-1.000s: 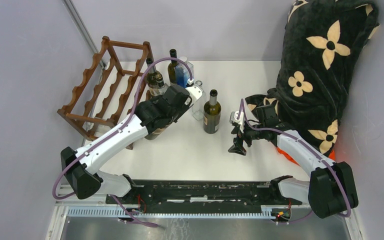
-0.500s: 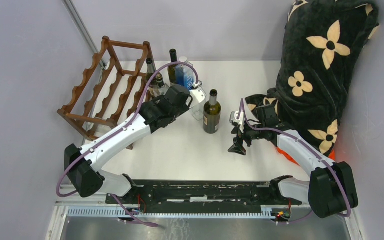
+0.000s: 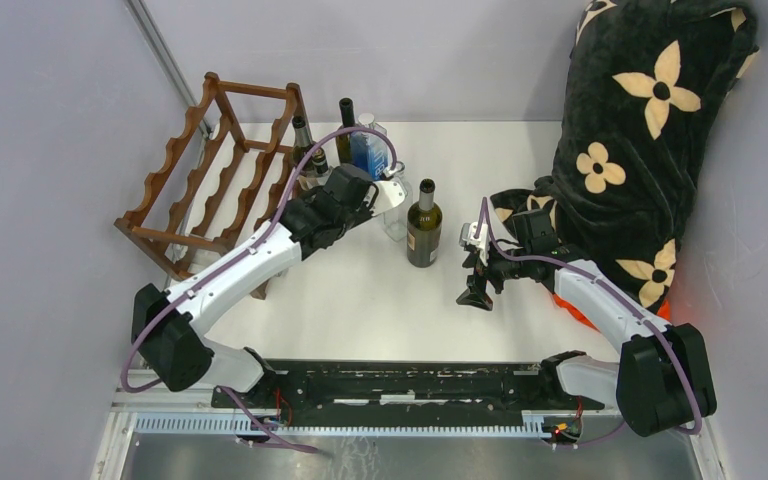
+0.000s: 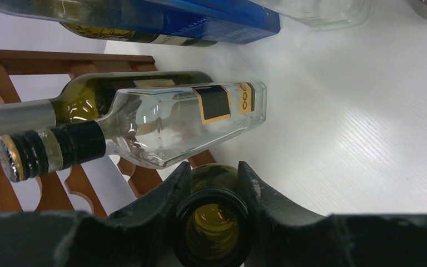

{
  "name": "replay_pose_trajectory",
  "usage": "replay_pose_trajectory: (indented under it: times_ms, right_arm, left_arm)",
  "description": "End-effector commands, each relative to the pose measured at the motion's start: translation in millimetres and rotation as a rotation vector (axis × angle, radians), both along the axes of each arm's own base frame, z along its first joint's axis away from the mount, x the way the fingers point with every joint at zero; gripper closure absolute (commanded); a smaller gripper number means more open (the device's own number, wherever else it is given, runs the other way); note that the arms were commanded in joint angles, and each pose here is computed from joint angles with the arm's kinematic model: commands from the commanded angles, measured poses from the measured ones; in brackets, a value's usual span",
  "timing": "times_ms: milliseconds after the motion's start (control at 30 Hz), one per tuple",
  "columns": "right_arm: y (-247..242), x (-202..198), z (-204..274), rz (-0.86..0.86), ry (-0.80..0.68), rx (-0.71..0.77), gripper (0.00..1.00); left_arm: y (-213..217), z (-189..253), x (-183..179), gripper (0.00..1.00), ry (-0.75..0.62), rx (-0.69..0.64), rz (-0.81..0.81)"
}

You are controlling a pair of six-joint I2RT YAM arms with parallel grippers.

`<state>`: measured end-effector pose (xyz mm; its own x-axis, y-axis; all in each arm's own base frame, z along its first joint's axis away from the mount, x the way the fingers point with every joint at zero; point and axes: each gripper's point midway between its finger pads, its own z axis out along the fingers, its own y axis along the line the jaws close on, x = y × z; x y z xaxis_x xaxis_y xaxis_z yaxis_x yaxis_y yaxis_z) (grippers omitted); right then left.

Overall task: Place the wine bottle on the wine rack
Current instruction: Place the wine bottle in the wine rack.

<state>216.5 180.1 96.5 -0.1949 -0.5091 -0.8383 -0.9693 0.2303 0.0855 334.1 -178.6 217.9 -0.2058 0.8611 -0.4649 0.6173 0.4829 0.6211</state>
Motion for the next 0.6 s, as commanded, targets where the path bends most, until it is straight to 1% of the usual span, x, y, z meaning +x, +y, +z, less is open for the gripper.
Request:
replay_pose_trajectory:
  times_ms: [0,300,567]
  right_arm:
    - [4.5,7.7,16.2,0.011,-0.053,0.033,0.02]
    - [4.2,8.2,15.1,0.011,-0.052,0.03,0.02]
    - [5.4,8.9,16.2,0.016,-0.05,0.035,0.02]
  left_arm:
    - [-1.3,25.8,20.7,0.98,-0.11,0.043,-0.041]
    - [0.4,12.3,23.5,0.98,-0.07,0.096,-0.022]
    - [1.2,11.4,25.4,0.98,-0.085,0.149,-0.016]
